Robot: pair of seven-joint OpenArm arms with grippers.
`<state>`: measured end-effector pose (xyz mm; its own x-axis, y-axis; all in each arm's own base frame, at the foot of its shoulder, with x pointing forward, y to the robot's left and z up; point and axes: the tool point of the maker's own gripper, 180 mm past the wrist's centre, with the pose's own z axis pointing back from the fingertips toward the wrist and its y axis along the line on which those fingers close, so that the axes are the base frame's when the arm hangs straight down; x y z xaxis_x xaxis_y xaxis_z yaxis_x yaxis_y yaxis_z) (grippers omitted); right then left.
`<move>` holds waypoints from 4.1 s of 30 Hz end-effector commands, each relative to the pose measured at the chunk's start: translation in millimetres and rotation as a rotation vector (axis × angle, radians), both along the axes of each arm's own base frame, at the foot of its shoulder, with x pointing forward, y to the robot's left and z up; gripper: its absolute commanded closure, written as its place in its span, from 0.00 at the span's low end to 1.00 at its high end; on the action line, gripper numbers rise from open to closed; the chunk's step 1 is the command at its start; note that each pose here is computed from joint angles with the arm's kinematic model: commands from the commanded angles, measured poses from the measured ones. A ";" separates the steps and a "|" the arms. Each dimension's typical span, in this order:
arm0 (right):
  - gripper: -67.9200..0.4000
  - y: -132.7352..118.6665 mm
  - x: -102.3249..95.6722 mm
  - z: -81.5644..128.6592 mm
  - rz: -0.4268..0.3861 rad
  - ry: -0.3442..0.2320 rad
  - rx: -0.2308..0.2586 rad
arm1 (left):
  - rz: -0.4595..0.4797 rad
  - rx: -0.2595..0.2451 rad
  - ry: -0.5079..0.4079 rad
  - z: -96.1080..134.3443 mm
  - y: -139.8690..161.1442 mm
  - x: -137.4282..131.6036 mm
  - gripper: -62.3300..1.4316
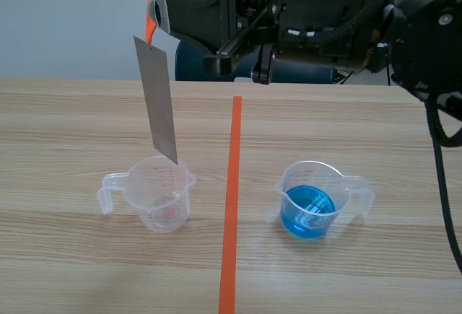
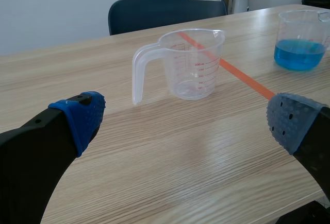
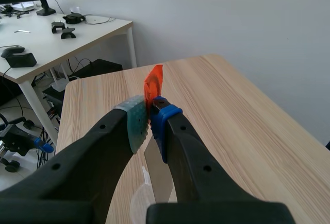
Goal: Do the redox reaction experiment. move the plate over the blue solution
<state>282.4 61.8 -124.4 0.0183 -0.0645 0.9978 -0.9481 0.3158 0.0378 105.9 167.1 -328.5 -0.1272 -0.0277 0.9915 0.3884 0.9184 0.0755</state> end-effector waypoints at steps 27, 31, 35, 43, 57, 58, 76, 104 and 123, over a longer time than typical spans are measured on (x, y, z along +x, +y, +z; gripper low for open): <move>0.99 -4.1 -3.0 13.0 0.022 -0.064 0.013 | 0.003 0.016 -0.038 7.4 3.6 3.9 0.00; 0.99 -5.4 -3.8 10.7 0.026 -0.074 -0.003 | 0.002 0.016 -0.037 7.2 3.5 3.8 0.00; 0.99 -5.4 -9.9 7.0 0.058 -0.088 -0.021 | 0.003 0.019 -0.031 6.1 3.6 4.0 0.00; 0.99 -13.3 -14.4 5.7 0.081 -0.124 -0.038 | 0.008 0.035 0.015 -2.8 4.1 6.1 0.00; 0.99 -25.7 -19.8 11.1 0.133 -0.179 -0.066 | -0.011 0.009 -0.047 11.2 4.3 -2.6 0.00; 0.99 -26.8 -20.7 11.3 0.138 -0.181 -0.067 | -0.020 -0.001 -0.074 17.2 5.0 -5.9 0.00; 0.99 -58.2 -29.6 10.1 0.128 -0.181 -0.095 | -0.041 -0.007 -0.063 23.4 9.8 -28.7 0.00; 0.99 -119.4 -32.3 9.9 0.079 -0.183 -0.205 | -0.417 0.026 -0.068 84.5 22.3 37.0 0.75; 0.99 -151.1 -29.7 9.9 0.050 -0.171 -0.240 | -0.592 0.058 -0.003 87.1 -35.4 101.4 0.84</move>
<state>252.9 -88.5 -123.0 -0.1403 0.1911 0.9715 -0.9508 0.2477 -0.1860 204.8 134.2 -250.6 -0.1148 -0.0324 0.9929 0.8337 0.5403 0.1140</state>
